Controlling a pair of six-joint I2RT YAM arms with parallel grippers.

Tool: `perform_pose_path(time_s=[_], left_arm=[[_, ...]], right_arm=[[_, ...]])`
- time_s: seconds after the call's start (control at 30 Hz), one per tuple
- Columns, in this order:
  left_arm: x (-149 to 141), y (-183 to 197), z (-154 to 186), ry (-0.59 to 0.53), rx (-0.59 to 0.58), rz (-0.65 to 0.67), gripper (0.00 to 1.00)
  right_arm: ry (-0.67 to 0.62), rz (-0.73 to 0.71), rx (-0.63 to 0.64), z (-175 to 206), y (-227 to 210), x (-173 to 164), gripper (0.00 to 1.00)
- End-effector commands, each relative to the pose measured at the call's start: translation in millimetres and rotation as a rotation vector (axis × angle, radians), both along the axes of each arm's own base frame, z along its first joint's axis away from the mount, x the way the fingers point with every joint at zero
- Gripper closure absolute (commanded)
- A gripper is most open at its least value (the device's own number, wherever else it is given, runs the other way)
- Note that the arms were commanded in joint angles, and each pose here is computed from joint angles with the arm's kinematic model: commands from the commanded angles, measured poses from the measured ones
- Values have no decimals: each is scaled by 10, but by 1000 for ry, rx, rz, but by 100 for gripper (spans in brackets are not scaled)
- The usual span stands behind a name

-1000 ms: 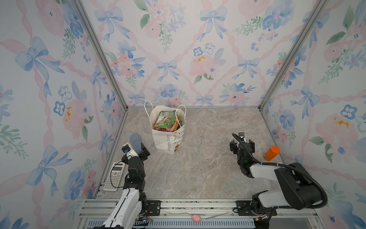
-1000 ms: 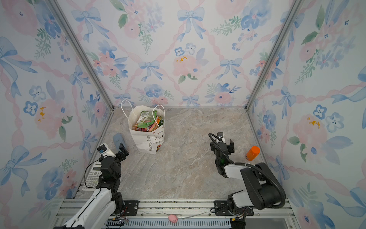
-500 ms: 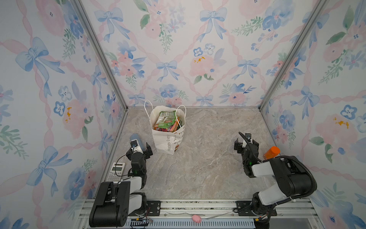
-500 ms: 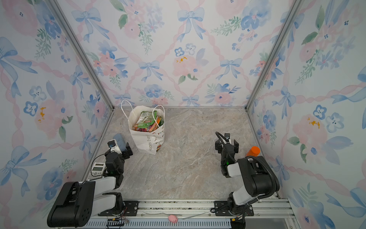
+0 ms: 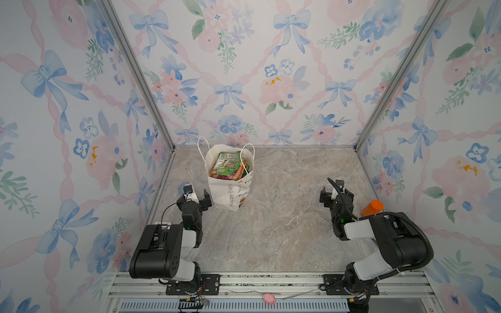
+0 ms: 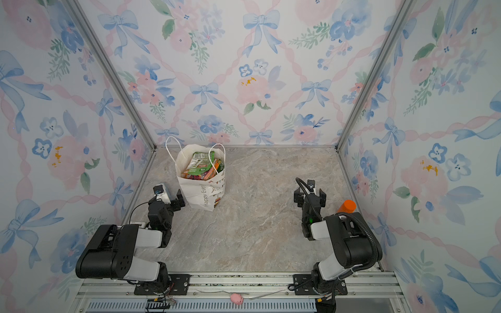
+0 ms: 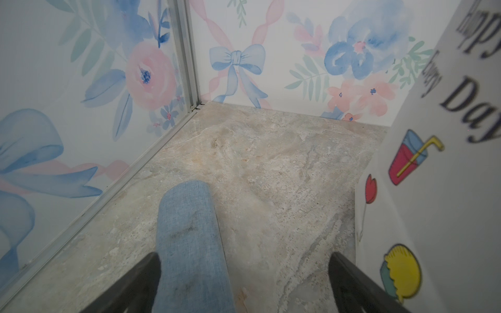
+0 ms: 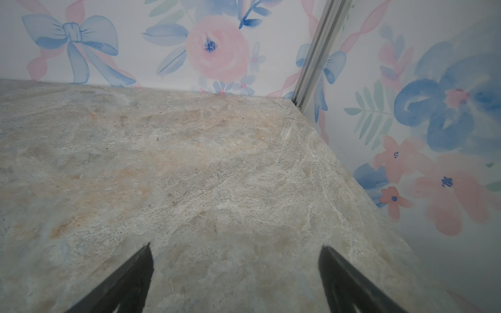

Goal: Place the snacks into the paper bag
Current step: Reset both arms

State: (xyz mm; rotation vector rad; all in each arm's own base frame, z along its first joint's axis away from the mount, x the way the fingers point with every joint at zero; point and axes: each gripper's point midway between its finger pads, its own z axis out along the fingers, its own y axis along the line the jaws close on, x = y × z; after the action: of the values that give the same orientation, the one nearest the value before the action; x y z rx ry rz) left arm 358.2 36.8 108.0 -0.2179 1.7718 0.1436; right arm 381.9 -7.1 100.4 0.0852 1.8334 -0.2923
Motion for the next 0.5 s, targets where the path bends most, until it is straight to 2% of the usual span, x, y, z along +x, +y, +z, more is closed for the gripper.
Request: perform_pose_path(time_s=[0.0, 0.47], left_arm=[[92, -146, -2, -17, 38, -76, 2], [77, -89, 0, -17, 49, -23, 2]], right_arm=[[-13, -10, 22, 40, -20, 58, 3], [8, 11, 43, 16, -21, 95, 3]])
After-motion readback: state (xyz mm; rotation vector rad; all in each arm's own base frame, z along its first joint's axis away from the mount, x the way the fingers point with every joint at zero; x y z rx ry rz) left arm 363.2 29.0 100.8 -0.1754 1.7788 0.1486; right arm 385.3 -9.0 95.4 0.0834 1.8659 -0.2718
